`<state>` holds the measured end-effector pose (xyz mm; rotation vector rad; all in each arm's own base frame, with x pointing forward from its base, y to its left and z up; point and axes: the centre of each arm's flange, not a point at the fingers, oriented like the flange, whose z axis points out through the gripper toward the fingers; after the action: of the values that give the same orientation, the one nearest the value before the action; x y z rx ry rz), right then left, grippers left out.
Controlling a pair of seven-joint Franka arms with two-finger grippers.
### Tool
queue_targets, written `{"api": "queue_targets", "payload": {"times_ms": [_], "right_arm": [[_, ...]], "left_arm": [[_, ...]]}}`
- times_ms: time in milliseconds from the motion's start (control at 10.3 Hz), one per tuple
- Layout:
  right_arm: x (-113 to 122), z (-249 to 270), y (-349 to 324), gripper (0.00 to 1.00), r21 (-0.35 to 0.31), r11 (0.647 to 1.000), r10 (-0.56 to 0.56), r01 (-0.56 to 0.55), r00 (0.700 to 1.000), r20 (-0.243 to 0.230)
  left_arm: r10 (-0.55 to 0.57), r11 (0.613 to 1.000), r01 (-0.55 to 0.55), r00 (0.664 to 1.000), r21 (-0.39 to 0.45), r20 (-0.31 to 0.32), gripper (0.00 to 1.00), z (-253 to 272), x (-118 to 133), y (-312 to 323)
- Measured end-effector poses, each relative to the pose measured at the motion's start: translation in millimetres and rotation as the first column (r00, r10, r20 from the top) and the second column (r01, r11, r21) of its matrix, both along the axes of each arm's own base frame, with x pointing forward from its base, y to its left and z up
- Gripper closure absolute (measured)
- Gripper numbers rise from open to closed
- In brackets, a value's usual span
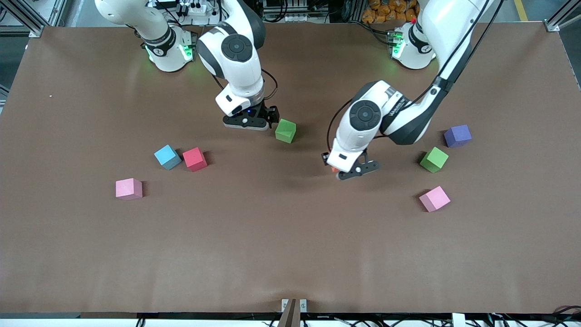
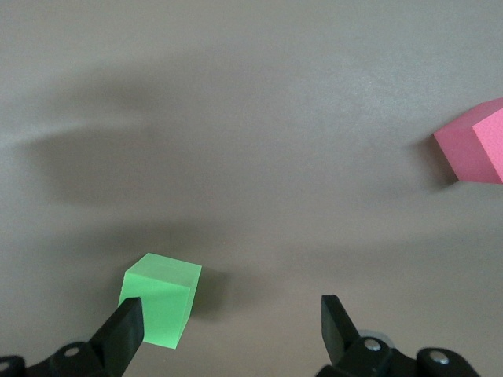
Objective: Arrange blocks into number 1
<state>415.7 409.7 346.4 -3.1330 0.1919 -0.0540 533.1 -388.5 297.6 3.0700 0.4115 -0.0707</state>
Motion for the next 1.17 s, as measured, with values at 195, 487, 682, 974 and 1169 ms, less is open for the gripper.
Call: {"api": "queue_targets", "payload": {"times_ms": [195, 487, 682, 974, 1169], "right_arm": [[3.0, -0.7, -4.3, 0.00, 0.000, 1.000, -0.009, 0.009, 1.000, -0.001], [39.6, 26.9, -48.0, 0.00, 0.019, 0.997, -0.076, 0.075, 0.996, 0.045], [64.4, 51.4, -91.4, 0.00, 0.024, 0.996, -0.084, 0.083, 0.994, 0.063], [99.0, 71.9, -167.9, 0.00, -0.002, 1.000, 0.021, -0.021, 0.997, 0.077], [111.1, 82.9, -210.9, 0.00, -0.011, 0.998, 0.066, -0.065, 0.995, 0.078]], "left_arm": [[-0.046, 0.999, 0.046, 0.999, -0.022, 0.005, 0.39, -6.4, -3.7, -34.8], [-0.162, 0.987, 0.162, 0.986, 0.007, 0.033, 0.39, -35.3, -19.9, -84.0], [-0.211, 0.977, 0.210, 0.976, 0.026, 0.051, 0.39, -48.0, -30.1, -107.8], [-0.240, 0.970, 0.235, 0.966, 0.065, 0.099, 0.39, -64.2, -40.6, -146.8], [-0.273, 0.962, 0.268, 0.955, 0.058, 0.112, 0.39, -76.6, -57.7, -171.3]]}}
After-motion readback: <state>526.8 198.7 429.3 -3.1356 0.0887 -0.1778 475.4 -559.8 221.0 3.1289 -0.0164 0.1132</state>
